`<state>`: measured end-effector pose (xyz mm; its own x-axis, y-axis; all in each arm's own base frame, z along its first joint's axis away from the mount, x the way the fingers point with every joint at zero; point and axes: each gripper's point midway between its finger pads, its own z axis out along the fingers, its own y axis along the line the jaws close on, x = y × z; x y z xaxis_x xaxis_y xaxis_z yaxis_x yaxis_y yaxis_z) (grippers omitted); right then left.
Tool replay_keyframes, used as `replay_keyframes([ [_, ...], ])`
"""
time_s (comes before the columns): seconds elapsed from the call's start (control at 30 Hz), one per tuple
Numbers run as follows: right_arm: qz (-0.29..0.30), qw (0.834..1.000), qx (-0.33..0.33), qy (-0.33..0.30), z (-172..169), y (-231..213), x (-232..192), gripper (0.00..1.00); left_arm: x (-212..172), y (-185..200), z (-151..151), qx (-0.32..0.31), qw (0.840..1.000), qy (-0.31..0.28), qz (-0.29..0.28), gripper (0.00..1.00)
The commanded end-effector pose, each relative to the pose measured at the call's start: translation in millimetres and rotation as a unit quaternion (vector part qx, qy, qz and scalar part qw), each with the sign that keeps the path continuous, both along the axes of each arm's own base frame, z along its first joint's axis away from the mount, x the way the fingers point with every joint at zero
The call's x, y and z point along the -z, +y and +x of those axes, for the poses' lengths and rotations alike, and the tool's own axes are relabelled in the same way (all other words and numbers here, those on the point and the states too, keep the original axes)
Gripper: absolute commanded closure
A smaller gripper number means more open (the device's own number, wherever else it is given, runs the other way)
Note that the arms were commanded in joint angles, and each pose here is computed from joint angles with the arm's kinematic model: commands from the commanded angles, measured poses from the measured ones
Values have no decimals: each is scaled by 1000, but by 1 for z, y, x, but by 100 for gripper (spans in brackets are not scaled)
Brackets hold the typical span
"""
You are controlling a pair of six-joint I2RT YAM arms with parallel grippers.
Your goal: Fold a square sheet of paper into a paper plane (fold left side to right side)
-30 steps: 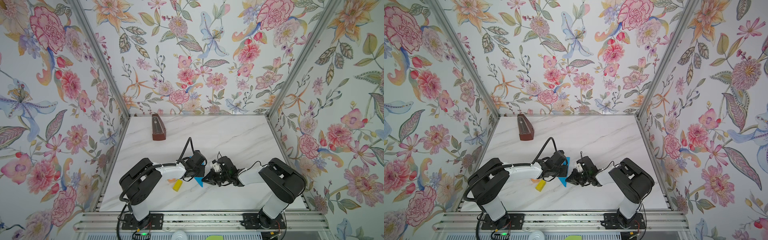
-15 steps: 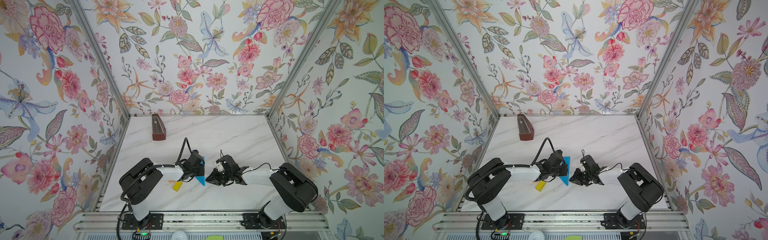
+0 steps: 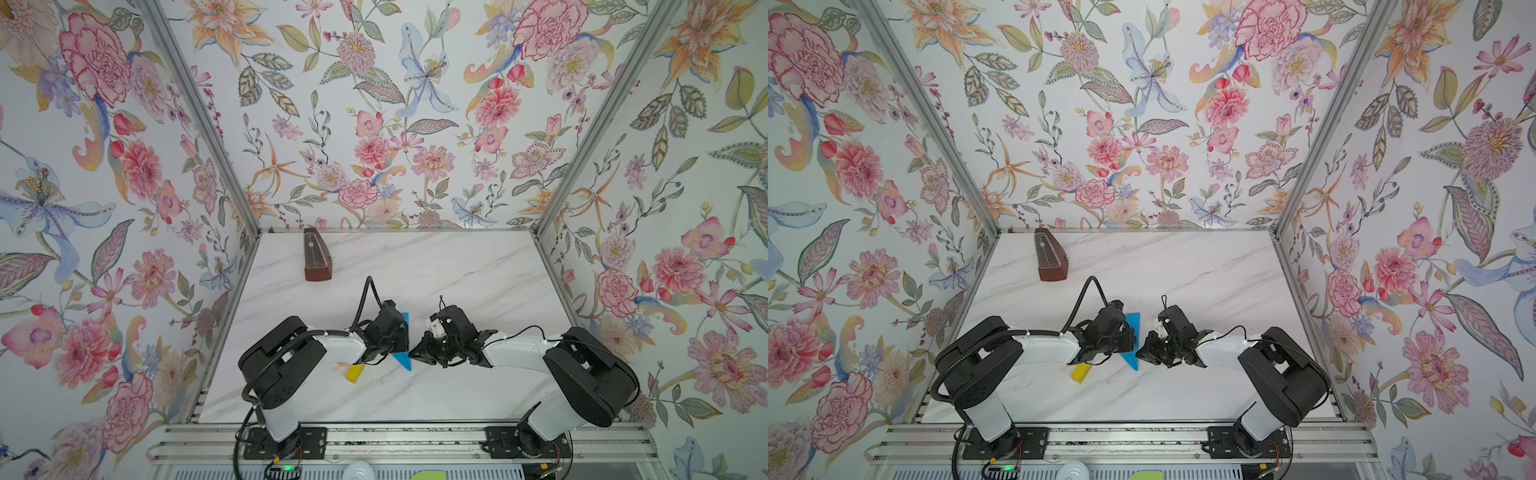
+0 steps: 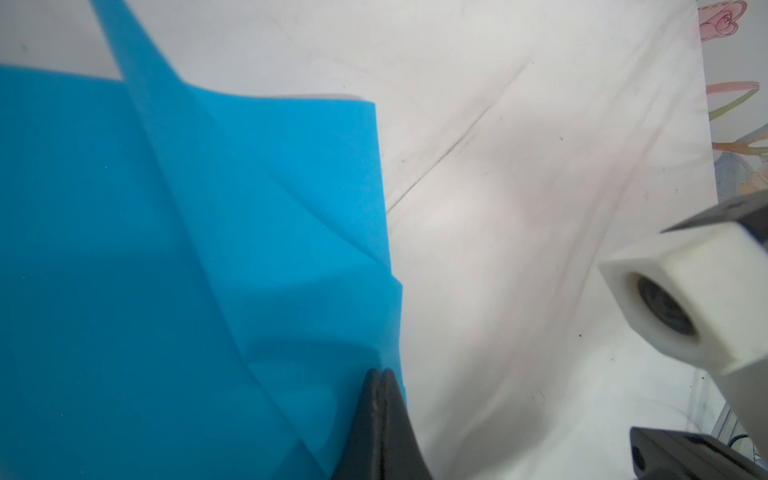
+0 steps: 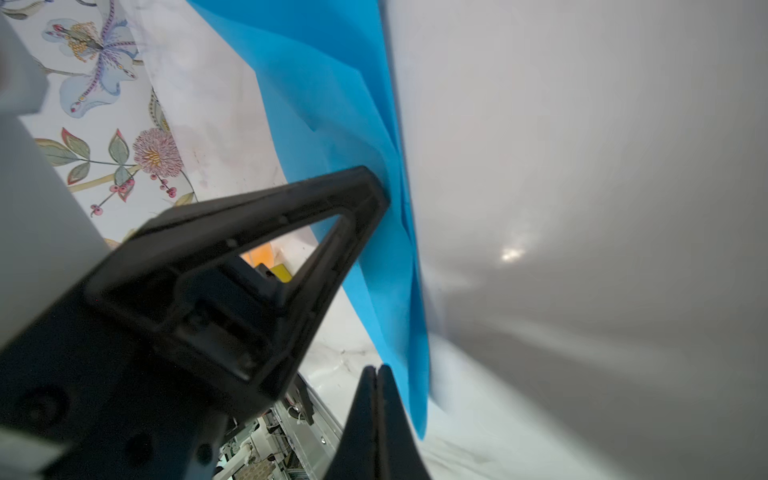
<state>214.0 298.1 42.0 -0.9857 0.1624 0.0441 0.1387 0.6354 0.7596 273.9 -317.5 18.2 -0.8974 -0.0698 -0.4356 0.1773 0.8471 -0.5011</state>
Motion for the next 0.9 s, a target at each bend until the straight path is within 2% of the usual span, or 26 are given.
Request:
replay_keyframes([
  [0.0, 24, 1000, 1, -5, 11, 13, -6, 97, 46, 31, -23, -10, 996, 63, 68, 100],
  [0.2, 35, 999, -3, 5, 16, 22, 1, 98, 48, 33, -24, -9, 995, 65, 73, 100],
  [0.3, 9, 1000, 1, 22, 11, 14, 17, 98, 49, 34, -25, -11, 995, 65, 76, 100],
  [0.47, -39, 998, -4, 46, -10, -4, 44, 100, 51, 37, -26, -11, 994, 67, 82, 100],
  [0.87, -84, 994, -8, 76, -56, -34, 69, 100, 57, 42, -28, -14, 993, 72, 90, 100],
])
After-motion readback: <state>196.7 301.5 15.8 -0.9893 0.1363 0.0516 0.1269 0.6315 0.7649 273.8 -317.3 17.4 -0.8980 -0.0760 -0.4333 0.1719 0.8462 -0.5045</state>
